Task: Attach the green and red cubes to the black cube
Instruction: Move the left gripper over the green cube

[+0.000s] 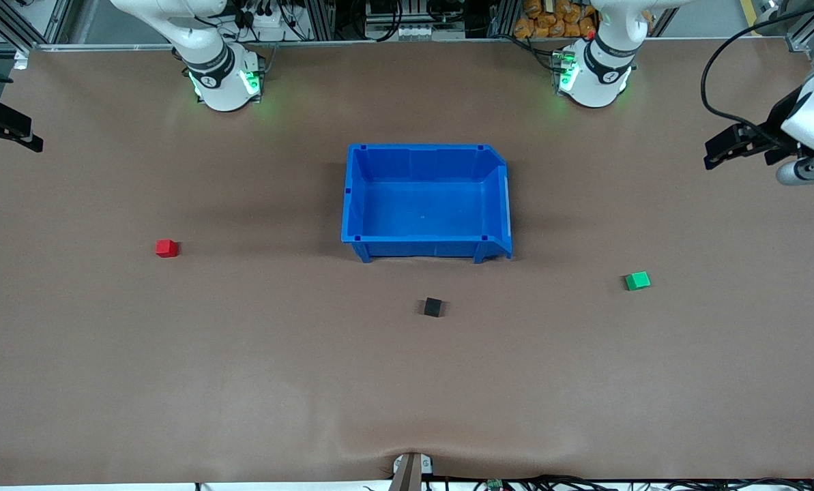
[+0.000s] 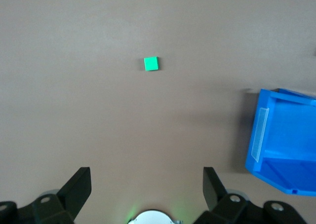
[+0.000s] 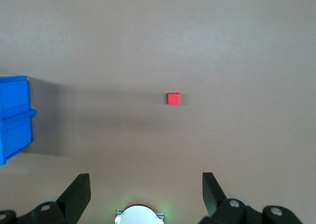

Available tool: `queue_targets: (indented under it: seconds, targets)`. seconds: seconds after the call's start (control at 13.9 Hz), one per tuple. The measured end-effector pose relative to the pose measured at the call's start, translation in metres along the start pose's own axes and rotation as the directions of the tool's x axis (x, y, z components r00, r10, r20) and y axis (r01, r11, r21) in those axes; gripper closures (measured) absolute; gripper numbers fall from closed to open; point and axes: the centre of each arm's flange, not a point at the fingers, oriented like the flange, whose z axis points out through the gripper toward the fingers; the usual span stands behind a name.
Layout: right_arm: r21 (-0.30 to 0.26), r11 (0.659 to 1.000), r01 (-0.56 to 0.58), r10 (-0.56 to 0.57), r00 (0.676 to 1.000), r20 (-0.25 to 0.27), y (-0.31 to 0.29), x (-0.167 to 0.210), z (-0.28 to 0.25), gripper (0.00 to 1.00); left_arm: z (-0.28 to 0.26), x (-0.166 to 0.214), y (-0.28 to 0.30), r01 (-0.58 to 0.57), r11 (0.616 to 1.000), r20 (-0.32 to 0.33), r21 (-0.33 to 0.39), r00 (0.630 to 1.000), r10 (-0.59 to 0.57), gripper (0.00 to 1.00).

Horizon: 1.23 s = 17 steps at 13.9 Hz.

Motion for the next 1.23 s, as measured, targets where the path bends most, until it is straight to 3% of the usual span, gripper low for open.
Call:
queue_targets:
  seconds: [1.23]
  targets:
    - [0.013, 1.0, -0.007, 0.007, 1.0, -0.002, 0.003, -0.001, 0.0, 0.0, 0.112, 0.033, -0.001, 0.005, 1.0, 0.022, -0.014, 1.0, -0.004, 0.0]
